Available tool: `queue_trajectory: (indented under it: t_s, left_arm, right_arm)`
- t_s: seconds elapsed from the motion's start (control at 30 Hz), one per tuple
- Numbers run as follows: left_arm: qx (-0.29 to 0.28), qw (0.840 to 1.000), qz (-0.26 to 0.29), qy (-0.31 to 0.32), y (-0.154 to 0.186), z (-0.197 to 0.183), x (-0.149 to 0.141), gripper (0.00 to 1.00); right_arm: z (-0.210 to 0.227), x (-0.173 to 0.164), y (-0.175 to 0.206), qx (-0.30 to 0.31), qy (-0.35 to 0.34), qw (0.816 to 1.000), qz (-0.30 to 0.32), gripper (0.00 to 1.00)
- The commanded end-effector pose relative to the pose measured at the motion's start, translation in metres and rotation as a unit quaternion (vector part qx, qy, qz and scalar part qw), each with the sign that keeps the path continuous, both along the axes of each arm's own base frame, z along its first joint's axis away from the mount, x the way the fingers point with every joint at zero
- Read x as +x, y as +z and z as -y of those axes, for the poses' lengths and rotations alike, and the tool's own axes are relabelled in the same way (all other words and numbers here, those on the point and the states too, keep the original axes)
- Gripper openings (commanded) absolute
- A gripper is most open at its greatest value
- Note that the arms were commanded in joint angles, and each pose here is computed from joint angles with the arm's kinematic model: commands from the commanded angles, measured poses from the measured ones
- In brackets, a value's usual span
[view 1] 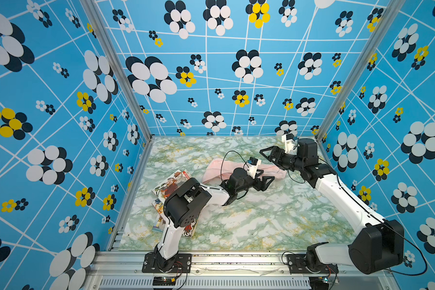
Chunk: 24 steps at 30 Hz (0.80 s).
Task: Wipe the cover of the book
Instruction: Place the cleaning item at the center of the board.
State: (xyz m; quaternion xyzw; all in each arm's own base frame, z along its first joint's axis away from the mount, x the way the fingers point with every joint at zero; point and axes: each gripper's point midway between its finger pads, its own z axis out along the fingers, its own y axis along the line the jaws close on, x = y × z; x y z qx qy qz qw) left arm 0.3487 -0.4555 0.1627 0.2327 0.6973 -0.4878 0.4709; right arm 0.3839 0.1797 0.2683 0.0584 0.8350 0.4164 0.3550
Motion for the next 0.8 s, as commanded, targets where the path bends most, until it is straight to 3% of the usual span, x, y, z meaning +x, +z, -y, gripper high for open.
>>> queue_trajectory:
  t_s: [0.0, 0.03, 0.1, 0.23, 0.47, 0.67, 0.73, 0.77]
  left_arm:
    - [-0.051, 0.998, 0.037, -0.001, 0.038, 0.010, 0.011, 0.60]
    - [-0.053, 0.998, 0.032, -0.008, 0.038, 0.013, 0.011, 0.45]
    - [-0.050, 0.999, 0.019, -0.004, 0.033, 0.014, 0.013, 0.00]
    - [-0.041, 0.999, -0.005, 0.015, 0.022, 0.004, 0.023, 0.00]
    - [-0.001, 0.991, -0.084, 0.100, -0.017, -0.042, 0.064, 0.00]
    - [-0.015, 0.994, -0.090, 0.063, -0.006, -0.040, 0.061, 0.00]
    - [-0.013, 0.997, -0.067, 0.041, 0.002, -0.035, 0.050, 0.17]
    - [-0.016, 0.998, -0.053, 0.031, 0.007, -0.033, 0.045, 0.33]
  right_arm:
    - [-0.002, -0.006, 0.016, 0.030, 0.008, 0.999, 0.014, 0.92]
    - [-0.001, -0.007, 0.019, 0.031, 0.007, 0.999, 0.016, 0.92]
    - [0.000, -0.007, 0.024, 0.037, 0.006, 0.999, 0.022, 0.92]
    - [0.005, -0.007, 0.037, 0.054, 0.004, 0.998, 0.030, 0.92]
    - [0.023, -0.009, 0.061, 0.062, -0.011, 0.997, 0.049, 0.92]
    - [0.022, -0.009, 0.050, 0.061, -0.008, 0.997, 0.036, 0.92]
    - [0.022, -0.009, 0.048, 0.061, -0.009, 0.997, 0.036, 0.92]
    - [0.022, -0.008, 0.048, 0.062, -0.008, 0.997, 0.034, 0.92]
